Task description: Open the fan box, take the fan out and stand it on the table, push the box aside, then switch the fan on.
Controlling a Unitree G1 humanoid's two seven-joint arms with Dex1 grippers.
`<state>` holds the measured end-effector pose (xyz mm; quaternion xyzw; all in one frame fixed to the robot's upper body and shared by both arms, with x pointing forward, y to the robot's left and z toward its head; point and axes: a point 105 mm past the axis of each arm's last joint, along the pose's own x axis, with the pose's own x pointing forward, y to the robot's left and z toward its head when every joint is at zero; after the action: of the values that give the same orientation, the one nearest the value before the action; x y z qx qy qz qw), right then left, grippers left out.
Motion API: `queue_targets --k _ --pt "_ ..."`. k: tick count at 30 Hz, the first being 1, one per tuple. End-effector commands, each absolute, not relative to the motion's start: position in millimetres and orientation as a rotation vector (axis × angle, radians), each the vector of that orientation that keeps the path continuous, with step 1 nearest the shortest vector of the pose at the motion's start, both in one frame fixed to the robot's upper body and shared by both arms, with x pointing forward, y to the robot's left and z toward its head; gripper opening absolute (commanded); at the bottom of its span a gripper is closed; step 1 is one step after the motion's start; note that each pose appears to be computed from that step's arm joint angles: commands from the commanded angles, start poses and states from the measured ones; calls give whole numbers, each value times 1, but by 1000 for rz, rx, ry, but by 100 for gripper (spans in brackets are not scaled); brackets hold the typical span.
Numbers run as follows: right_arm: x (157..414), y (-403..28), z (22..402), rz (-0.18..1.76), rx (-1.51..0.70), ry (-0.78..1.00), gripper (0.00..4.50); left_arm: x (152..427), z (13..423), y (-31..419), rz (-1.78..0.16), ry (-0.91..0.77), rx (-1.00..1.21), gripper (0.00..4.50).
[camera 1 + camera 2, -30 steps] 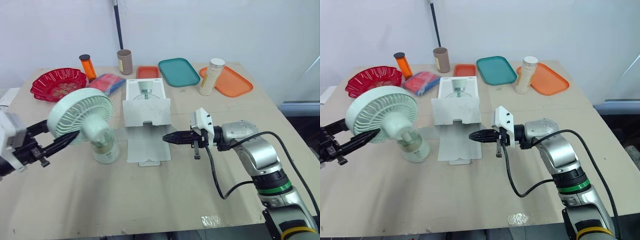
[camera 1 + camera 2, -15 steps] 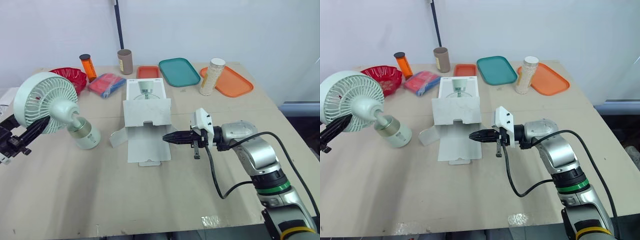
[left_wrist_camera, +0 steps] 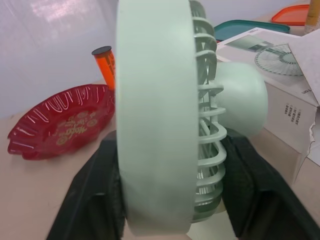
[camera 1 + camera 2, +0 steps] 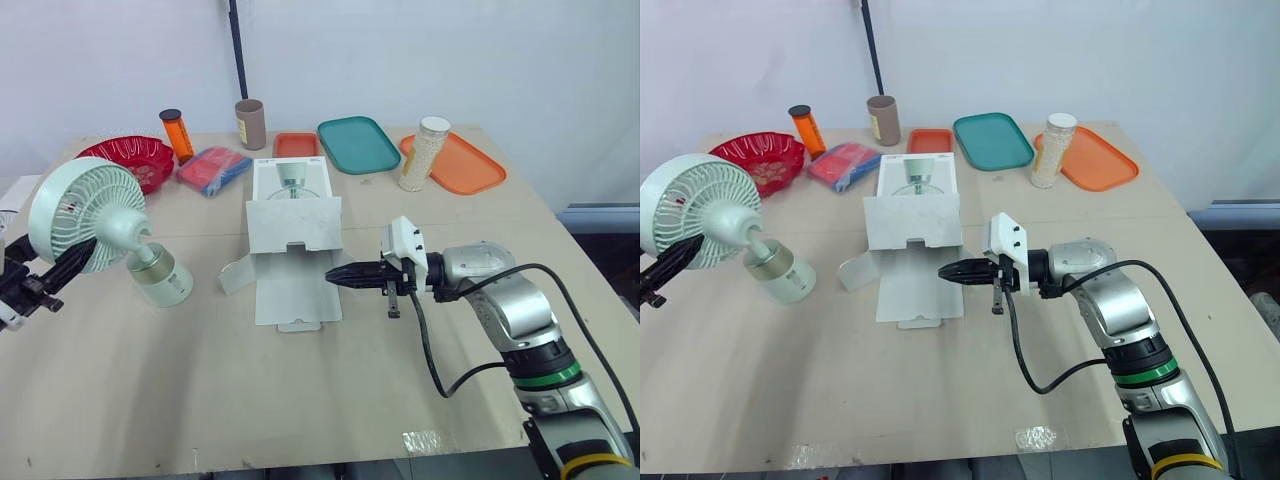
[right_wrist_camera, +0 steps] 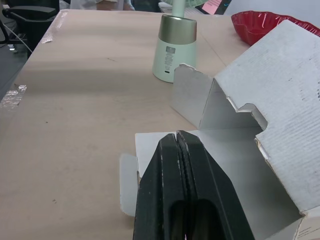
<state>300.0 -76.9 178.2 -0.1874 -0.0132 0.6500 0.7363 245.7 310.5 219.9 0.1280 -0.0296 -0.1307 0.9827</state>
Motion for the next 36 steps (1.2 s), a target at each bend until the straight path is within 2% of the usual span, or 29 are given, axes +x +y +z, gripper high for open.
queue_targets --k 1,2,3,11,23,27,32,35,36 --pt "298 -78 186 1420 -427 -64 0 248 219 308 -270 -41 246 388" --pt "298 -78 185 1419 -426 -63 0 248 220 308 -271 -40 252 429" --pt "297 -78 185 1419 -427 -63 0 248 220 308 -274 -41 253 443" --pt "297 -77 182 1423 -428 -54 0 248 228 308 -264 -82 245 443" --pt "298 -75 181 1441 -434 -48 0 234 293 320 -185 -373 136 443" --pt "298 -74 180 1446 -434 -49 0 230 319 296 -261 -459 138 443" --pt "303 -74 182 1414 -434 -59 0 227 346 245 -443 -536 168 443" --pt "306 -73 186 1384 -445 -81 0 226 348 224 -542 -515 175 443" --pt "309 -71 191 1363 -435 -96 0 224 335 206 -633 -459 212 443"
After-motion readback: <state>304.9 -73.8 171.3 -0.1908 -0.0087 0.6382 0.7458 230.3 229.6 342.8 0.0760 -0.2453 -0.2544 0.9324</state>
